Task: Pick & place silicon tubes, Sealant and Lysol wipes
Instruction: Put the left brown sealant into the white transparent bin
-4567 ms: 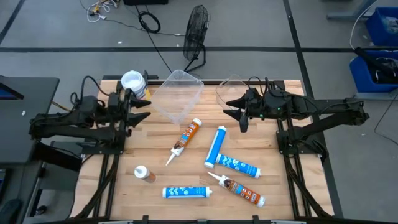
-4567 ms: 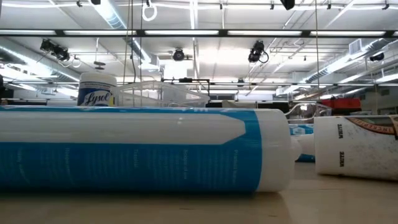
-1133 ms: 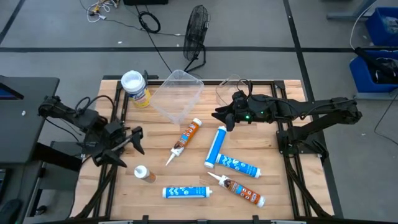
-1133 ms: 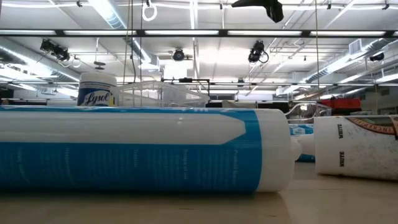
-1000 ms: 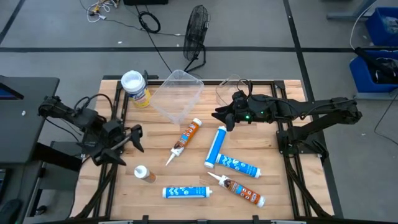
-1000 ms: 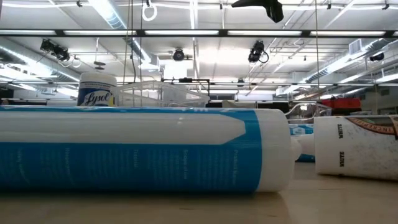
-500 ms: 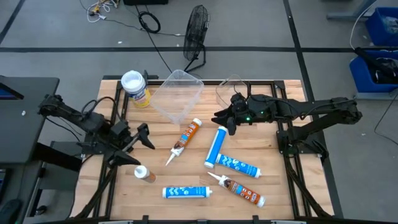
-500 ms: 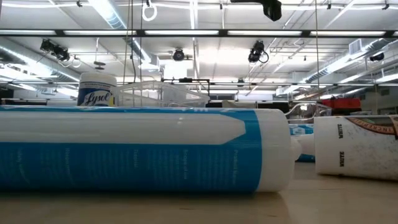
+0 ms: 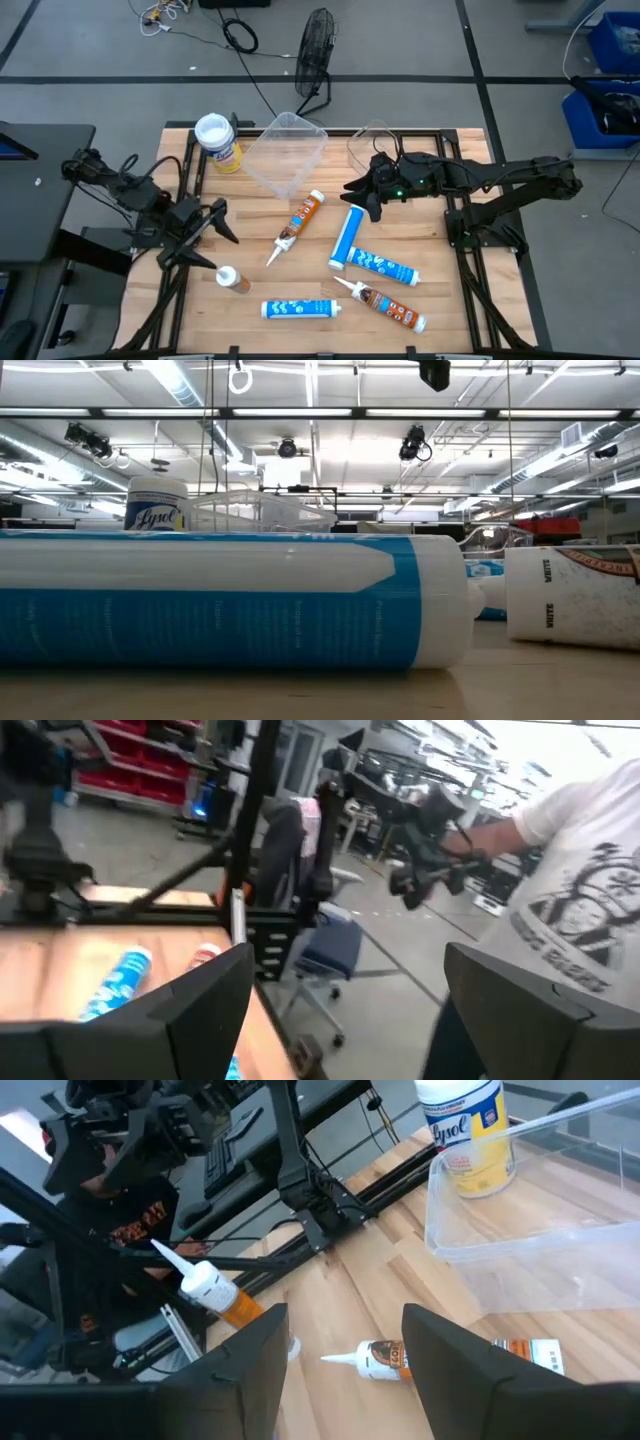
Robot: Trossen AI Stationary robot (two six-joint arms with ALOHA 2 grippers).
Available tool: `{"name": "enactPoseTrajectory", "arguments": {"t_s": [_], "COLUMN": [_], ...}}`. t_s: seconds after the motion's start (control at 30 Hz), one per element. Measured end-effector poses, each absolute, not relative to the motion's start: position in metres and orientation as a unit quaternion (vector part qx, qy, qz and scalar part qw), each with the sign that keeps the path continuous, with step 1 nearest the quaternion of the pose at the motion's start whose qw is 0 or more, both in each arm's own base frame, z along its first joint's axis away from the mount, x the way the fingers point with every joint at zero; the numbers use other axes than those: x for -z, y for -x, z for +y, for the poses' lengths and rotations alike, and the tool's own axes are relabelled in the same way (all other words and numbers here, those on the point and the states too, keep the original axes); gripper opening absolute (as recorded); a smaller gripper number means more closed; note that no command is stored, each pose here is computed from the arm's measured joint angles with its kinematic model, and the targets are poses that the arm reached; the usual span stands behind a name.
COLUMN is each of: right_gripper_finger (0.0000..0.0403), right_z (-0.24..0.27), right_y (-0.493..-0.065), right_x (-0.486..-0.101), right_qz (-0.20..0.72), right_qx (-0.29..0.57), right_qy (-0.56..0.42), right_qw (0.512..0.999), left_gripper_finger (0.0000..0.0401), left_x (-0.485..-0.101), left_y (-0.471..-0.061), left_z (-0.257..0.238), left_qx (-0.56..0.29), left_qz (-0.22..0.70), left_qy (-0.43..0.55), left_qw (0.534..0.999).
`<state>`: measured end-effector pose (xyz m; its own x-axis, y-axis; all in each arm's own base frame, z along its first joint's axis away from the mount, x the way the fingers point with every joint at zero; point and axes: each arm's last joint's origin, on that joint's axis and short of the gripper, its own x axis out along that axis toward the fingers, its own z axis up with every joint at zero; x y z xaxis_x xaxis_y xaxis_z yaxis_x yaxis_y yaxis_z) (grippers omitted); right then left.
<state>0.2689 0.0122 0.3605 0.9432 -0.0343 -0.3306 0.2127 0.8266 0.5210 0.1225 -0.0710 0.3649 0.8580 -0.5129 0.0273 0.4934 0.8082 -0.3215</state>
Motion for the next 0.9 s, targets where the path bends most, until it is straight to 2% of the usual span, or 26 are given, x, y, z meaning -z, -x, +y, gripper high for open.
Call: {"name": "enactPoseTrajectory", "arguments": {"t_s": [0.43, 0.67, 0.9], "right_gripper_finger": [0.0201, 0.0201, 0.0201], "right_z": [0.012, 0.012, 0.008], "right_y": [-0.269, -0.269, -0.269], "right_x": [-0.362, -0.362, -0.362], "right_qz": [0.142, 0.139, 0.136], "right_qx": [0.083, 0.087, 0.093], "right_qy": [-0.328, -0.35, -0.35], "right_qw": [0.931, 0.922, 0.922], "left_gripper_finger": [0.0305, 0.0305, 0.0305], "left_x": [-0.352, -0.32, -0.314], "left_y": [-0.074, -0.069, -0.071], "left_z": [-0.05, -0.046, -0.056], "left_qx": [0.246, 0.18, 0.219], "left_qz": [0.096, 0.267, 0.332], "left_qy": [0.171, 0.191, 0.223], "left_qw": [0.949, 0.927, 0.89]}}
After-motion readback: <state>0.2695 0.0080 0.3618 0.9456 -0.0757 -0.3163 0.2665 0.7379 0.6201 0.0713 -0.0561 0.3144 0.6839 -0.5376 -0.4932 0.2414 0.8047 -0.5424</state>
